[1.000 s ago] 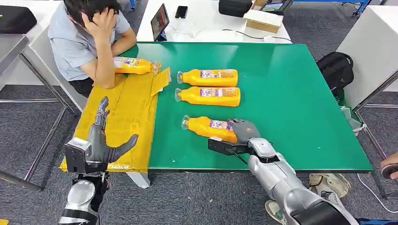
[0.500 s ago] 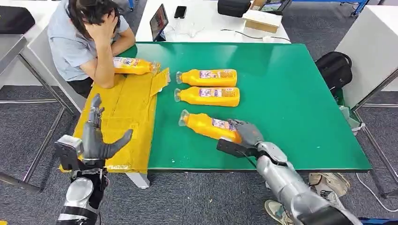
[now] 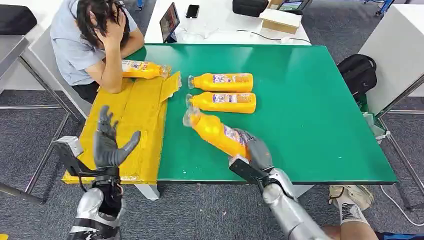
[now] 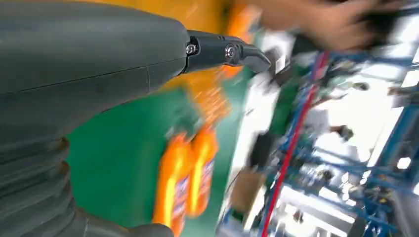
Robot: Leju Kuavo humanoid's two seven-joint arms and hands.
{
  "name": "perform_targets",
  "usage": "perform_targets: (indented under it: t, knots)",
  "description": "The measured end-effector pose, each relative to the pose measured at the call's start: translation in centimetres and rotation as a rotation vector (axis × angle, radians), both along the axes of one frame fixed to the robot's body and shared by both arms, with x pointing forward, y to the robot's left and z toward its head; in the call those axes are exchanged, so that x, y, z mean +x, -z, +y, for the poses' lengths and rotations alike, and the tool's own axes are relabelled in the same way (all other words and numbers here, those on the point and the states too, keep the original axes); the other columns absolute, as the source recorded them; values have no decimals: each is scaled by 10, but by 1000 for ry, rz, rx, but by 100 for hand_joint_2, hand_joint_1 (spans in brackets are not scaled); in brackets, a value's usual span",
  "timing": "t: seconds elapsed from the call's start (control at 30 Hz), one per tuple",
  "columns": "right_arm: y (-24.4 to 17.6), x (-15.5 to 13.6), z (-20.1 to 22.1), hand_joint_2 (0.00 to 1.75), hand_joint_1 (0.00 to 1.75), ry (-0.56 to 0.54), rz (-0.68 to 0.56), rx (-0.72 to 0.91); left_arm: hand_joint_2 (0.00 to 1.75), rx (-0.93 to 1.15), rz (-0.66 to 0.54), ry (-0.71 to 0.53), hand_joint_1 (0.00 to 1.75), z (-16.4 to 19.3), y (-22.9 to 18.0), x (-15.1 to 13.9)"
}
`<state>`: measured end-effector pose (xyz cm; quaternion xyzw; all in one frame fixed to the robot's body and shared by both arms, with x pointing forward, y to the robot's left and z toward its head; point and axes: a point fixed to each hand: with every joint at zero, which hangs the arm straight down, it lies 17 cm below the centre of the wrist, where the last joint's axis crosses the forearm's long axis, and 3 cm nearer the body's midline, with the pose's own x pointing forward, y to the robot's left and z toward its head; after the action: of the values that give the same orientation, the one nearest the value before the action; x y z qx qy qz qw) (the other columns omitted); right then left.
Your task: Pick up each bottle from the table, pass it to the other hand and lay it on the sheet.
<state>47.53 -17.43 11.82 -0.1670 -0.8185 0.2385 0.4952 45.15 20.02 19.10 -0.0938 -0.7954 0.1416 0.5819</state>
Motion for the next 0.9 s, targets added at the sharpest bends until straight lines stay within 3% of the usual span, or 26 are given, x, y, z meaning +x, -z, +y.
perform_targets:
  t: [0.13,0.27,0.33,0.5,0.7,0.9]
  knots:
    - [-67,-17,-6,175,175,87,-224,53,175,2,11,161,0,-49,18,-19]
    - [-108,-26,-17,175,175,136,-349,102,175,43,36,279,0,-85,31,-36]
    - [-120,-28,-21,175,175,139,-373,133,175,109,-9,315,0,-96,28,-43]
    - [-132,-24,-11,175,175,72,-359,214,175,355,-68,393,0,-126,34,-58]
    - [-109,-12,78,175,175,-237,-177,170,175,337,-136,446,0,-139,21,-66]
    - [-91,-15,121,175,175,-335,-107,154,175,311,-158,452,0,-139,12,-67]
